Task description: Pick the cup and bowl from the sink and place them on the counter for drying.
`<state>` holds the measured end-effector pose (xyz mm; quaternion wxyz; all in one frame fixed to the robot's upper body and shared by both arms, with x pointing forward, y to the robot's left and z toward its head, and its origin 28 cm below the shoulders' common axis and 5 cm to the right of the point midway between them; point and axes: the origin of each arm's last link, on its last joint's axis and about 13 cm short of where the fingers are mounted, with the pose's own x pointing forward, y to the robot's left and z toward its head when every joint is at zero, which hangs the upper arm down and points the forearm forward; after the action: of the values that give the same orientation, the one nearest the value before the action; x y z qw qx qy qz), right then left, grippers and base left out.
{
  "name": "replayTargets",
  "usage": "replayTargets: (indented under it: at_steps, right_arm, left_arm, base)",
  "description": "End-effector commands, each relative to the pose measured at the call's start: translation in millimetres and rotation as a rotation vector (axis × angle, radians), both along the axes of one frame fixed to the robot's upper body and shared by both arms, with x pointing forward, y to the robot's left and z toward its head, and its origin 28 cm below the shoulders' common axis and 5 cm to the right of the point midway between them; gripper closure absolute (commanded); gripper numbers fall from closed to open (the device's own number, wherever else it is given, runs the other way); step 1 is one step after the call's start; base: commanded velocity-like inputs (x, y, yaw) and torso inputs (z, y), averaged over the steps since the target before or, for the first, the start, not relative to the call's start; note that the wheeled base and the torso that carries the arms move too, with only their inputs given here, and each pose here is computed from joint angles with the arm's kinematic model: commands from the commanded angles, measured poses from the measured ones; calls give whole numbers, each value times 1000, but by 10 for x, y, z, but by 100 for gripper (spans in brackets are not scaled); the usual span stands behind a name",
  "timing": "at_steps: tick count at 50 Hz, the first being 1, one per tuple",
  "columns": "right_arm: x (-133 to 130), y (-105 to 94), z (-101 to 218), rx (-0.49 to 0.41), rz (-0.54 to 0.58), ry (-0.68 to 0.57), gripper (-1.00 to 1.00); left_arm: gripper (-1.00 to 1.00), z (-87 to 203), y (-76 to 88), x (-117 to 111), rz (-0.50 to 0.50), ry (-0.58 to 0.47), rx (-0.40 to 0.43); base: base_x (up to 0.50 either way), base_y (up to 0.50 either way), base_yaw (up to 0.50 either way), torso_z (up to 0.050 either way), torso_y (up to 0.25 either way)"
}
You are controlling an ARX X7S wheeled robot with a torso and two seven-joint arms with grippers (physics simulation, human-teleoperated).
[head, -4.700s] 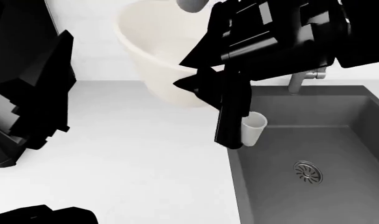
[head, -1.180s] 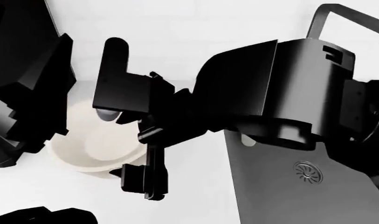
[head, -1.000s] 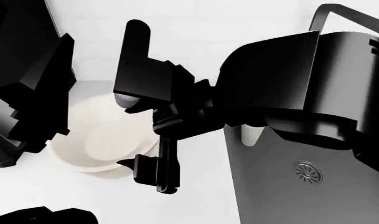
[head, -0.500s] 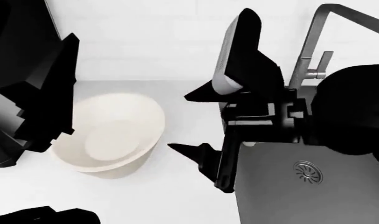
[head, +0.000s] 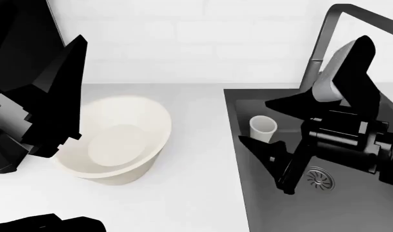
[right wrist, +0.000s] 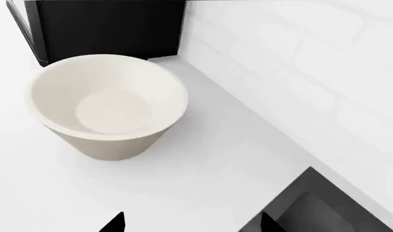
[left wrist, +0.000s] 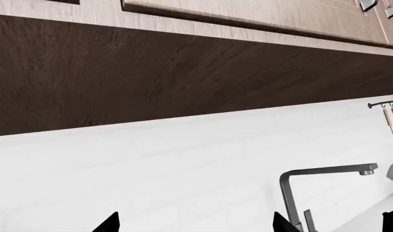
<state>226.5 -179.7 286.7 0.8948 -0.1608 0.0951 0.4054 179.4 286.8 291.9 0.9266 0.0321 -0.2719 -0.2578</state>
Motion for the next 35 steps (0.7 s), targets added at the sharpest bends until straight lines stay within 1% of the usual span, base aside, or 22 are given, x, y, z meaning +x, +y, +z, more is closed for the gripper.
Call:
replayTargets:
  at_steps: [1, 7, 10, 15, 24, 35]
  right_arm:
    - [-68, -199, -154, 22, -153, 20, -100]
    - [-73, -229, -221, -27, -212, 85, -100]
    - [-59, -230, -252, -40, -227, 103, -100]
    - [2, -233, -315, -52, -289, 136, -100]
    - [119, -211, -377, -56, -371, 146, -100]
    - [277, -131, -398, -65, -443, 149, -100]
  left_arm:
    - [-100, -1, -8, 2, -2, 2, 1]
    - [-100, 1, -11, 3, -3, 1, 1]
    - [-100, 2, -13, 4, -3, 0, 1]
    - [-100, 3, -16, 5, -5, 0, 2]
    - [-100, 3, -24, 7, -6, 1, 3]
    - [-100, 8, -24, 6, -6, -1, 4]
  base:
    - [0, 0, 0, 0, 0]
    - [0, 0, 0, 0, 0]
    - [0, 0, 0, 0, 0]
    - [0, 0, 0, 0, 0]
    - [0, 0, 0, 0, 0]
    - [0, 0, 0, 0, 0]
